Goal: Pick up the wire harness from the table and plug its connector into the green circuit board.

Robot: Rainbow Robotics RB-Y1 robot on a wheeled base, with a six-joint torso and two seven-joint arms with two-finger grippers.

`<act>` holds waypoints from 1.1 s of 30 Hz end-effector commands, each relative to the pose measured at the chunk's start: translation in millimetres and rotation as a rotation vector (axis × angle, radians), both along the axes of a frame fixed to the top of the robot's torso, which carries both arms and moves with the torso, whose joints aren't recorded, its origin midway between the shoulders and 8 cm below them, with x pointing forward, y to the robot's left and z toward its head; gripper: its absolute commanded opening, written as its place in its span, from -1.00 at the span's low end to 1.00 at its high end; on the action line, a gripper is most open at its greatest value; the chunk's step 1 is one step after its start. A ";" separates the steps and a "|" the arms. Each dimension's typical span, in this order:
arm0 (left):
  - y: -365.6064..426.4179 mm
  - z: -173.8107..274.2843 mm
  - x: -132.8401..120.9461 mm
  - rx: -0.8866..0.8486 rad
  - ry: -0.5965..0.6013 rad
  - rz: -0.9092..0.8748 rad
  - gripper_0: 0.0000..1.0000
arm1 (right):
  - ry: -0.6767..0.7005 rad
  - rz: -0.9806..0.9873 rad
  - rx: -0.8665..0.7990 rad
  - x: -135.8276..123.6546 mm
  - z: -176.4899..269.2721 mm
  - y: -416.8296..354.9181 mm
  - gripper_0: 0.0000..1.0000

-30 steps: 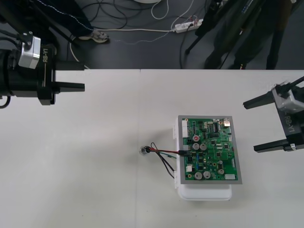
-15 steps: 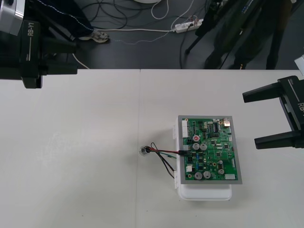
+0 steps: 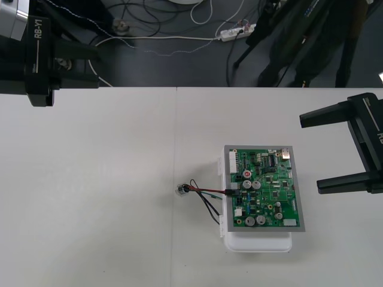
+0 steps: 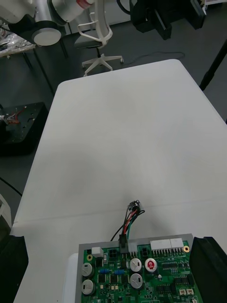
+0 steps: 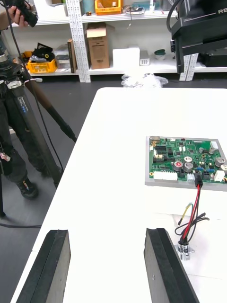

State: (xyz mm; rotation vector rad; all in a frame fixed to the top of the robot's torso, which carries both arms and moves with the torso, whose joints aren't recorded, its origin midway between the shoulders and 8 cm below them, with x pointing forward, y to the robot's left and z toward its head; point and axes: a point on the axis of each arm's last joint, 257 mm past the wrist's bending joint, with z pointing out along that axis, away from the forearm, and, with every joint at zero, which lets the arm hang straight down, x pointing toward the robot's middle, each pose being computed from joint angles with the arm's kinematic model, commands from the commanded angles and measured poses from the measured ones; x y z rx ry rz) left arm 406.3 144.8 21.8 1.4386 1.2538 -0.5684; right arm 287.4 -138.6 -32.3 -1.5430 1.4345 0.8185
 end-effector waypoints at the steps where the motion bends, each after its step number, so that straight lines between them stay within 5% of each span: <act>1: -4.0 8.6 -11.1 0.081 -0.081 -0.054 -0.08 | -0.060 0.003 0.031 -0.6 23.5 4.0 1.00; 33: -4.0 8.6 -11.1 0.081 -0.081 -0.054 -0.07 | -0.048 -0.014 0.038 3.7 16.2 1.7 1.00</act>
